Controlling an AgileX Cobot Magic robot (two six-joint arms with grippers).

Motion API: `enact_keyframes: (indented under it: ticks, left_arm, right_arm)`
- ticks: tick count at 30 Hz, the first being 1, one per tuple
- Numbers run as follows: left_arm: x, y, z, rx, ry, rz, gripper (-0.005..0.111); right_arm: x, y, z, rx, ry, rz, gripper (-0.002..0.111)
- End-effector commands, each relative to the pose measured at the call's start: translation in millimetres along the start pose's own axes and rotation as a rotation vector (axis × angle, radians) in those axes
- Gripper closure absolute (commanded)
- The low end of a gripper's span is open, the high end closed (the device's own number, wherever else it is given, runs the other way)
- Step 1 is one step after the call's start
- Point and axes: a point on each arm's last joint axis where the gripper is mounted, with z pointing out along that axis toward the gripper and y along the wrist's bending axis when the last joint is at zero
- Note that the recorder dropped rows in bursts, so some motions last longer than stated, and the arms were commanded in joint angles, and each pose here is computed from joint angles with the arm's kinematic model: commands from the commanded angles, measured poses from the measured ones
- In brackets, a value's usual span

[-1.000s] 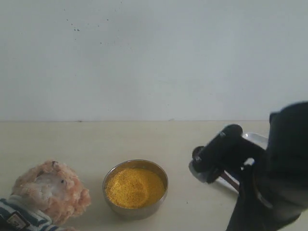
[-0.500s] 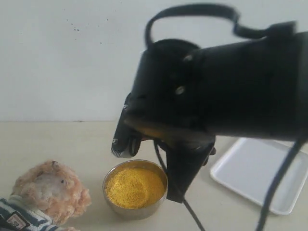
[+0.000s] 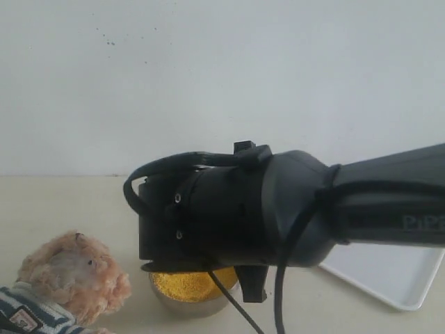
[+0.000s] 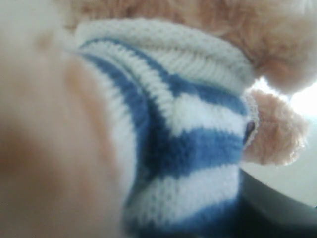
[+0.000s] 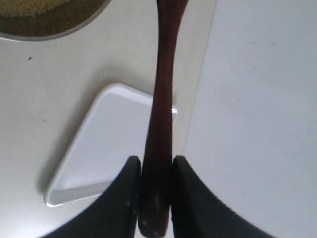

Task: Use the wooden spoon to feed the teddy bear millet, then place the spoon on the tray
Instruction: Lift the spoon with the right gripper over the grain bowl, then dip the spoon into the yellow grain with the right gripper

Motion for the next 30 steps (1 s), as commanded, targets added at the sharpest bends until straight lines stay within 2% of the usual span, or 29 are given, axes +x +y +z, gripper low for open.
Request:
enact_keyframes:
  ticks: [1, 30]
  left_arm:
    - [0, -1.2, -1, 0.009, -0.012, -0.004, 0.101]
    - [0, -1.2, -1, 0.009, -0.012, -0.004, 0.101]
  right_arm:
    - [-4, 1, 3, 0.019, 0.012, -0.019, 0.107]
    - [-25, 37, 35, -0.035, 0.082, -0.098, 0.107]
